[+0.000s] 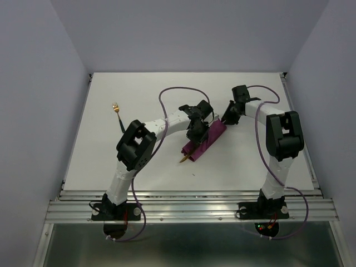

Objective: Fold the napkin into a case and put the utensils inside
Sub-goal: Insert the knife into the folded napkin.

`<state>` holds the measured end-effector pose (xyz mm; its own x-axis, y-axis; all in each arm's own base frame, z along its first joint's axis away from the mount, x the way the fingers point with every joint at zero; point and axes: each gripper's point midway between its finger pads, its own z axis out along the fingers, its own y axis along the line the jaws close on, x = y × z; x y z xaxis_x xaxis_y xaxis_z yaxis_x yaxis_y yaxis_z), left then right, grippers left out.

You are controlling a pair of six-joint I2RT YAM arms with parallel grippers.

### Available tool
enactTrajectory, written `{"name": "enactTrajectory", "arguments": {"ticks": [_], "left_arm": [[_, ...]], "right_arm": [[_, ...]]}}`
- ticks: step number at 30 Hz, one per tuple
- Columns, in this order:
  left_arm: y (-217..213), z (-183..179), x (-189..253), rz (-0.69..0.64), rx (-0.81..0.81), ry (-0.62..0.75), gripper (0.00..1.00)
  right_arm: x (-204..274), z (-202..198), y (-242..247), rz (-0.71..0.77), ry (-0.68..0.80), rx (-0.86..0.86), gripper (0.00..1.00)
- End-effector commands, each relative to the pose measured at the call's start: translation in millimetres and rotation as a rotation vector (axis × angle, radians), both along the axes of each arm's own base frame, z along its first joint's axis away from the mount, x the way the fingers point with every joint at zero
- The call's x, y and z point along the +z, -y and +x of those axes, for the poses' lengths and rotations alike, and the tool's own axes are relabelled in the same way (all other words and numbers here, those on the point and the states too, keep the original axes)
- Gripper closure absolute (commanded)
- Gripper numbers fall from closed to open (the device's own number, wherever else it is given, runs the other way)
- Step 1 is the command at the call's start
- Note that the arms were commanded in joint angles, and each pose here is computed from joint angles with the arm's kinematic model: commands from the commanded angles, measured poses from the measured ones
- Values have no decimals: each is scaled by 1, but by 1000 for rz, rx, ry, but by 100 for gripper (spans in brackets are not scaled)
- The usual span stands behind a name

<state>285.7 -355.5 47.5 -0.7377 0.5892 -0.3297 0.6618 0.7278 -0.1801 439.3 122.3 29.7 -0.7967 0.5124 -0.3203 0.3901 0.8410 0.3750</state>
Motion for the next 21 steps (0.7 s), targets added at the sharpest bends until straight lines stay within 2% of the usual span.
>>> {"name": "enactTrajectory", "arguments": {"ticks": [1, 21], "left_arm": [[9, 3, 6, -29, 4, -14, 100], [17, 28, 6, -4, 47, 25, 100]], "right_arm": [[5, 8, -8, 20, 41, 19, 72], [1, -5, -18, 36, 37, 56, 72]]}}
